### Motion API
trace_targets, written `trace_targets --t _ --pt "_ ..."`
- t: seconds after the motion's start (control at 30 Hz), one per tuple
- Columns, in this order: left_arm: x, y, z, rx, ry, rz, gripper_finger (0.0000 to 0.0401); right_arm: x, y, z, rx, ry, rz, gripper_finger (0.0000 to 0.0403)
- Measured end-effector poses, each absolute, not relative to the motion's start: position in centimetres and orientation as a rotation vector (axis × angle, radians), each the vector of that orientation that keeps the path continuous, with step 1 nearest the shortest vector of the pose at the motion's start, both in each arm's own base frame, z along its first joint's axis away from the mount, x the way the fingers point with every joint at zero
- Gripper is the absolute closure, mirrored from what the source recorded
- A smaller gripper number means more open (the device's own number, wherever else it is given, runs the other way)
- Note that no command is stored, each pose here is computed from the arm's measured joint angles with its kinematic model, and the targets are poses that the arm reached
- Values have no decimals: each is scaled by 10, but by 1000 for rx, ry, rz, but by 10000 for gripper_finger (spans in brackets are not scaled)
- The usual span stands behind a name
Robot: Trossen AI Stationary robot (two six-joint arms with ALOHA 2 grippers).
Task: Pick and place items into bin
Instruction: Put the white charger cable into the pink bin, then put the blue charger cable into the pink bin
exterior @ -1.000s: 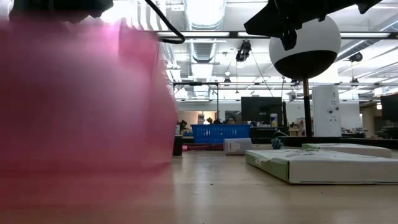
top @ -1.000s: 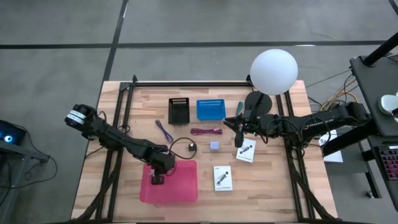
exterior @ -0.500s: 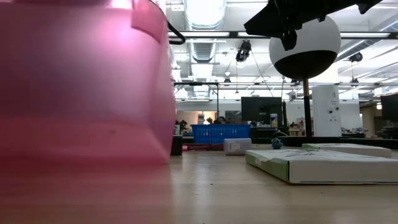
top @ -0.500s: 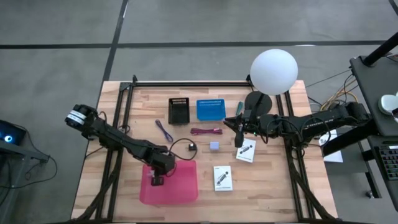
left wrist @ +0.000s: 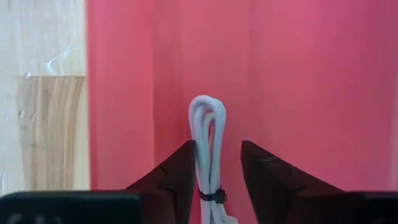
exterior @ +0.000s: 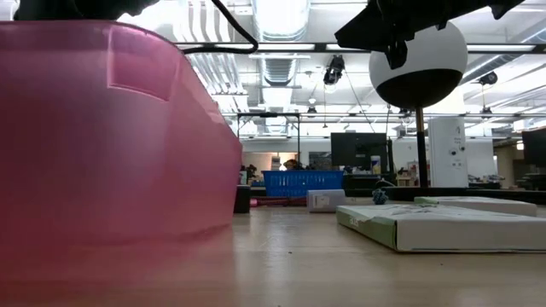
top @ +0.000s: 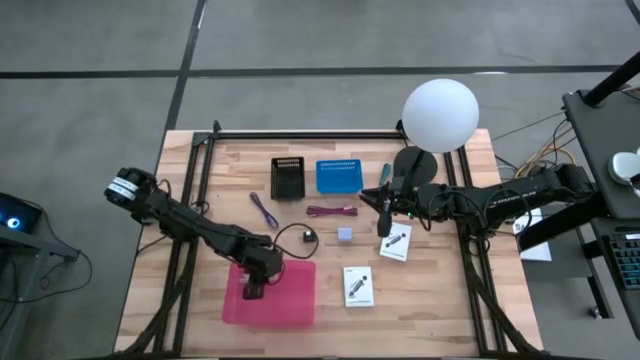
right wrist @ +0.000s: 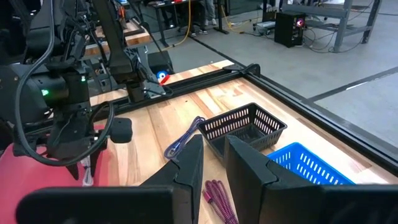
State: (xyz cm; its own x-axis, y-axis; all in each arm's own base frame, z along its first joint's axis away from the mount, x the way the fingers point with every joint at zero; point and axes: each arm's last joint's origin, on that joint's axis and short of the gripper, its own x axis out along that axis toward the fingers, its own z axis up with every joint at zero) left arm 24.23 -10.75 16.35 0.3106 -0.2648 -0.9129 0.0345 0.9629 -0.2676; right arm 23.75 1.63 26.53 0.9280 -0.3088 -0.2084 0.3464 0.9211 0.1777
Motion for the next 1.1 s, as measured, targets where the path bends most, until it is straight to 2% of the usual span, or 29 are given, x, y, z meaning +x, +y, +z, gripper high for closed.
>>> trace_targets --t 0.17,0.3,0.47,0.73,1.1 --pt "248 -110 172 -219 1213 -223 243 238 16 265 214 178 -338 346" --pt "255 -114 184 -210 1178 -257 228 237 16 265 211 179 -338 346" --pt "262 -117 197 -208 1131 -279 225 237 16 265 211 181 -338 346" --pt "273 -121 219 -89 1037 -369 225 237 16 265 218 179 -339 346" --pt "268 -109 239 149 1146 -313 225 237 16 265 216 180 -337 346"
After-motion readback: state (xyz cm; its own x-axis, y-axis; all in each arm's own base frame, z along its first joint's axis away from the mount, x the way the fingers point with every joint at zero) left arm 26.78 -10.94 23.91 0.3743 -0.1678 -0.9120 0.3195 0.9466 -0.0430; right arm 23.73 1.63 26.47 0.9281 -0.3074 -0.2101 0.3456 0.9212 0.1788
